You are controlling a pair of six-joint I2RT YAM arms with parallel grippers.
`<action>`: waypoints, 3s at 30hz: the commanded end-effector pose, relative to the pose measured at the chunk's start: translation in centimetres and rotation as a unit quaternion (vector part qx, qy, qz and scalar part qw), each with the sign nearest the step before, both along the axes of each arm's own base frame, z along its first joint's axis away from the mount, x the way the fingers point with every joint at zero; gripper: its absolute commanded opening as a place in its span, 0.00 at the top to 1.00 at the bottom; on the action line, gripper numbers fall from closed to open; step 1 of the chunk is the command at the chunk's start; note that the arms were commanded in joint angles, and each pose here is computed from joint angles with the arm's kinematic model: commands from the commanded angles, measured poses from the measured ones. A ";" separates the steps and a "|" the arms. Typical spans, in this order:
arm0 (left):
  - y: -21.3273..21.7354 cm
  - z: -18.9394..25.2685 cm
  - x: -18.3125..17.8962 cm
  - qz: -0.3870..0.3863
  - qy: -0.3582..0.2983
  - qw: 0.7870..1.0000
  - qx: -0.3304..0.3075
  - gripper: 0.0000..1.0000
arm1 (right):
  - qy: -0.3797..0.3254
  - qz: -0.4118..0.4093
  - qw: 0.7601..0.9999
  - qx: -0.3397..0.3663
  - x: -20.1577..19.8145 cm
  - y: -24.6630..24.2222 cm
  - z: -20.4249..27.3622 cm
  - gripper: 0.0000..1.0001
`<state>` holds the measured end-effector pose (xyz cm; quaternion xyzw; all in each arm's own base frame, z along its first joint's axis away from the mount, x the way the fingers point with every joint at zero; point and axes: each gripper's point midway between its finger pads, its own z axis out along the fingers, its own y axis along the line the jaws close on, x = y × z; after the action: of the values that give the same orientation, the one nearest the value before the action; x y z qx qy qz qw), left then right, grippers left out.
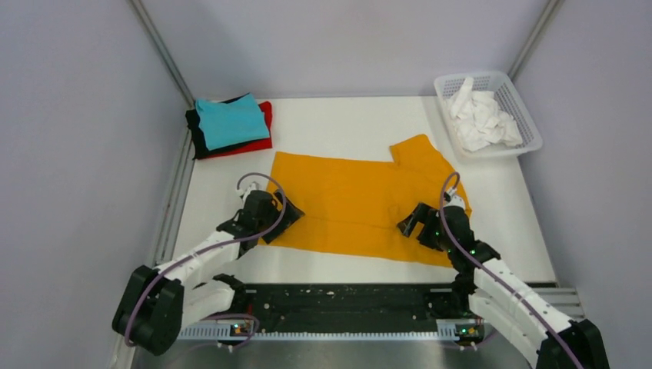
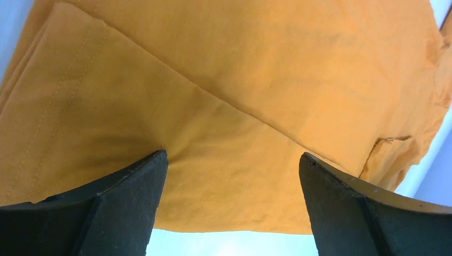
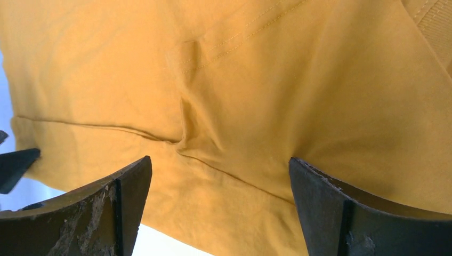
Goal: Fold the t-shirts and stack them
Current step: Fold the flattened tshirt in 1/3 of the way, then fold the other side of the tshirt into a rectangle
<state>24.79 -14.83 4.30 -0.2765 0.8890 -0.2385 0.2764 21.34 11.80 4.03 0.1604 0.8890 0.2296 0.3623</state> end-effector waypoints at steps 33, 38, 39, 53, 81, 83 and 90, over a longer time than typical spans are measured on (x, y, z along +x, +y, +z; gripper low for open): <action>2.2 5.7 -7.0 -0.012 -0.011 0.999 0.037 0.01 | -0.072 -0.012 0.997 0.009 -0.1 -0.7 9.1 0.01; 4.4 9.7 -1.9 0.055 -0.063 0.989 0.121 0.01 | -0.128 -0.022 0.992 -0.005 3.4 -0.4 13.2 0.01; 4.9 10.5 -0.8 0.066 -0.074 0.986 0.137 0.01 | -0.135 -0.021 0.991 -0.010 4.1 -0.2 13.6 0.01; 14.2 5.4 14.5 0.136 -0.008 0.966 0.218 0.01 | -0.163 -0.002 0.985 -0.046 9.2 1.3 13.2 0.01; 7.9 -2.9 13.6 -0.036 0.145 0.970 0.192 0.59 | -0.171 -0.010 0.982 -0.077 8.0 -0.2 12.6 0.01; 8.2 -2.8 13.5 -0.028 0.151 0.965 0.213 0.66 | -0.171 -0.010 0.982 -0.078 8.0 -0.3 12.7 0.01; 9.0 -2.1 14.0 -0.002 0.155 0.959 0.239 1.00 | -0.169 -0.012 0.981 -0.093 8.2 -0.6 12.4 0.01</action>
<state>39.22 -6.95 2.35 -0.2209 0.9538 -0.0097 0.2035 29.32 11.40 15.97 0.1055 0.8343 0.1781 0.5109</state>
